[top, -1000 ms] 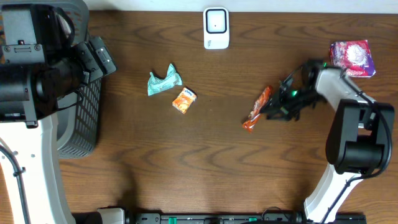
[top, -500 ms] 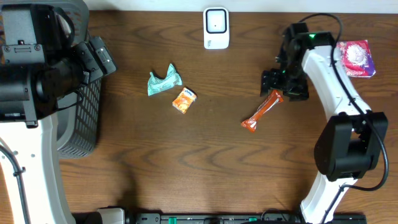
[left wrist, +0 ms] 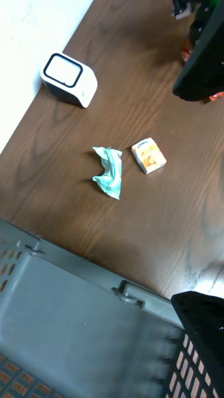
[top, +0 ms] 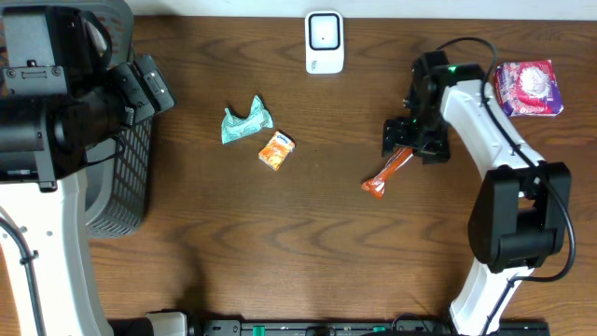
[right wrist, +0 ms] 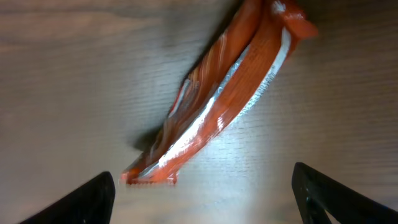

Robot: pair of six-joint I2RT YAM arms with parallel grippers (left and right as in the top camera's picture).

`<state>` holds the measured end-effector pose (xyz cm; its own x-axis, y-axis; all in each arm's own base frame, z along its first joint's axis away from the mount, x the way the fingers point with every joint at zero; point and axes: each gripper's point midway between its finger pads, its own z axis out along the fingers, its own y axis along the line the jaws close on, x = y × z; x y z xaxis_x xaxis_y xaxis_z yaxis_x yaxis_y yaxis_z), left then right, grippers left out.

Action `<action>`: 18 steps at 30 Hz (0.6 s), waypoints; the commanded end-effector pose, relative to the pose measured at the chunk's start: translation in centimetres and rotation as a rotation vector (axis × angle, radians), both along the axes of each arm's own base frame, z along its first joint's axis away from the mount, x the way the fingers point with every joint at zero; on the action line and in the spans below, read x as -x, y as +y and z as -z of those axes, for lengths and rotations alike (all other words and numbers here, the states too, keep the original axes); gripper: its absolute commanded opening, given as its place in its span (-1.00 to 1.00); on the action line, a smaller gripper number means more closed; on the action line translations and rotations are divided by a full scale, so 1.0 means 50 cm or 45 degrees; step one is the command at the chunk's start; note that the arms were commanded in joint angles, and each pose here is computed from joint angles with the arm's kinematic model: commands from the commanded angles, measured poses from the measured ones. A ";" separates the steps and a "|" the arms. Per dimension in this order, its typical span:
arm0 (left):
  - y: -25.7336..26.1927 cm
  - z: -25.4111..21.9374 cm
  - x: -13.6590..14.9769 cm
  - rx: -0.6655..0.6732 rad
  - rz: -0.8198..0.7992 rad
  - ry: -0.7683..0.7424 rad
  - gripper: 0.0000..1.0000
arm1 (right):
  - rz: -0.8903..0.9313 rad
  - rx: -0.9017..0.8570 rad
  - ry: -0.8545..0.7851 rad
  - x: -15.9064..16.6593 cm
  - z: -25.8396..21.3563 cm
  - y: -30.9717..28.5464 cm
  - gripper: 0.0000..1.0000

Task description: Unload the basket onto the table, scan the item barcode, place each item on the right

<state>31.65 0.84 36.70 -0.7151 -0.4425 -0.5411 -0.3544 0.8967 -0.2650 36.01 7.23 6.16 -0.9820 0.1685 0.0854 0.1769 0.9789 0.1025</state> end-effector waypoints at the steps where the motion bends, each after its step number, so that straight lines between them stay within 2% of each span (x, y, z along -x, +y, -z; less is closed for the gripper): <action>1: 0.005 0.005 -0.002 -0.018 0.002 0.011 0.96 | 0.184 0.077 -0.007 0.000 0.026 -0.026 0.75; 3: 0.005 0.006 -0.002 -0.018 0.002 0.012 0.96 | 0.206 -0.045 -0.012 -0.008 0.031 -0.015 0.73; 8: 0.005 0.006 -0.002 -0.018 0.002 0.012 0.96 | 0.108 -0.553 -0.071 -0.030 -0.006 0.029 0.69; 14: 0.005 0.006 -0.002 -0.018 0.002 0.012 0.96 | 0.140 -0.679 -0.074 -0.016 -0.006 -0.015 0.66; 18: 0.005 0.006 -0.002 -0.018 0.002 0.012 0.95 | 0.158 -0.854 -0.092 0.003 0.005 -0.015 0.56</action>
<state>31.65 0.84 36.70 -0.7151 -0.4425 -0.5411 -0.3544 0.8967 -0.2650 36.55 5.25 5.29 -0.9527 0.2619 0.1541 0.3024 0.7677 0.5649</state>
